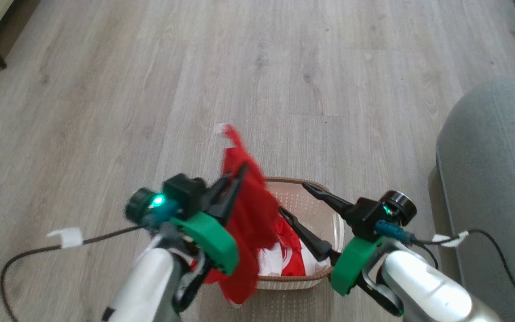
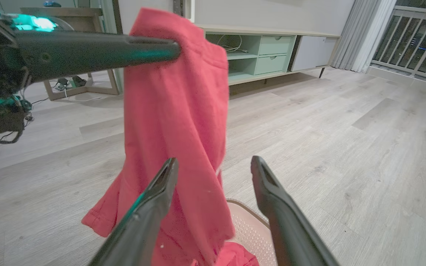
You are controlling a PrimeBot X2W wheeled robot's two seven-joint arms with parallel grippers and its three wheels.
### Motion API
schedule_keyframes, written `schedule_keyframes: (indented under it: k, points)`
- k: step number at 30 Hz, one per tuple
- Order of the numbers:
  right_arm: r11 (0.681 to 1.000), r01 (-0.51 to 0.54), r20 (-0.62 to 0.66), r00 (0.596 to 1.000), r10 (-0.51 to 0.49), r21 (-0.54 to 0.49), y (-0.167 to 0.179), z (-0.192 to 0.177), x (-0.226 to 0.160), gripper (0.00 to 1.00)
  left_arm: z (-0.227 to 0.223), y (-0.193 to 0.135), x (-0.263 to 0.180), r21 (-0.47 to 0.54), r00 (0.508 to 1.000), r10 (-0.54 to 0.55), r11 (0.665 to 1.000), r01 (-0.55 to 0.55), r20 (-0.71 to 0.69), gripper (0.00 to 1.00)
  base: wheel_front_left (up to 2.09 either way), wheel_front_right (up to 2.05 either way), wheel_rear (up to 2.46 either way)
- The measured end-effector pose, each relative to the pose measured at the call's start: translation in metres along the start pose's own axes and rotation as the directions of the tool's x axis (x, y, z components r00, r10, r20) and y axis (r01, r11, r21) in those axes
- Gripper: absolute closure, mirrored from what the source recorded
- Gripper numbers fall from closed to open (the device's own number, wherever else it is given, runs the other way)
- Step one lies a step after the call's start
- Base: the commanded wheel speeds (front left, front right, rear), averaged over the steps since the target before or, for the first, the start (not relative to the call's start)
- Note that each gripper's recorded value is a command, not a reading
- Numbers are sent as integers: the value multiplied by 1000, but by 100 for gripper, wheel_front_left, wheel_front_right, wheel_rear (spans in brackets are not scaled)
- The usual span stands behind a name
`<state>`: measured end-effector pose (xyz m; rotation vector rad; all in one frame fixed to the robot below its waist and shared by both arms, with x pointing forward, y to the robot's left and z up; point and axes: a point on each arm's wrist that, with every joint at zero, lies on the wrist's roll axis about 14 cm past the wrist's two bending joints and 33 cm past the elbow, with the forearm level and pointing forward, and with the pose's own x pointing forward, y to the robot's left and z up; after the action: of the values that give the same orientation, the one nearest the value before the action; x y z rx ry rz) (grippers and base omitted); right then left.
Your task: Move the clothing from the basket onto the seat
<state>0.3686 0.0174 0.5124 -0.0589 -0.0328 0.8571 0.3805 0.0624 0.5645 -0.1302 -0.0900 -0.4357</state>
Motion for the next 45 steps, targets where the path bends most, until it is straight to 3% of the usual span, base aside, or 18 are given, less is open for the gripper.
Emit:
schedule_keyframes:
  k: [9,10,11,12,16,17,18,20,22,23,29,34,37,45]
  points:
    - [998,-68,-80,994,69,15,14,-19,7,0,30,-63,1,-35,979,-194,980,197,61,100,0,0,0]
    - [997,-69,-90,993,72,34,16,-23,6,25,32,-68,1,-46,976,-208,976,211,66,100,0,0,0]
    - [996,-71,-95,993,76,55,18,-25,6,72,33,-71,0,-55,973,-219,973,222,67,100,0,0,0]
    - [994,-74,-97,992,81,76,21,-26,6,100,34,-74,0,-63,971,-227,971,232,71,100,0,0,0]
    - [990,-69,-91,993,81,125,23,-25,4,100,34,-77,2,-76,971,-228,969,234,72,100,0,0,0]
    - [990,-63,-88,993,74,128,21,-24,3,100,34,-77,3,-83,972,-226,969,231,72,92,0,0,0]
    - [990,-52,-86,994,63,131,17,-24,2,100,33,-77,4,-85,972,-224,969,230,70,83,0,0,0]
    - [991,-23,-80,996,34,135,7,-21,-1,100,31,-76,6,-89,973,-221,970,226,70,53,0,0,0]
    - [991,11,-75,997,-1,134,-6,-19,-6,100,26,-73,9,-94,976,-208,973,213,61,5,0,0,0]
    - [990,31,-69,997,-21,138,-12,-17,-8,100,23,-71,10,-95,977,-204,973,209,54,0,0,0,0]
    - [975,182,-34,983,-179,131,-63,-5,-33,100,-4,-70,17,-64,978,-211,976,210,-3,0,0,0,0]
    - [932,345,-19,938,-345,113,-110,2,-74,100,-29,-99,23,-60,950,-310,949,308,-23,0,0,0,0]
    - [890,445,-19,895,-446,101,-133,2,-106,100,-50,-124,24,-86,921,-386,920,381,-51,0,0,0,0]
    - [745,663,-64,749,-660,71,-167,-9,-202,100,-96,-192,12,-156,791,-595,803,575,-142,0,0,0,0]
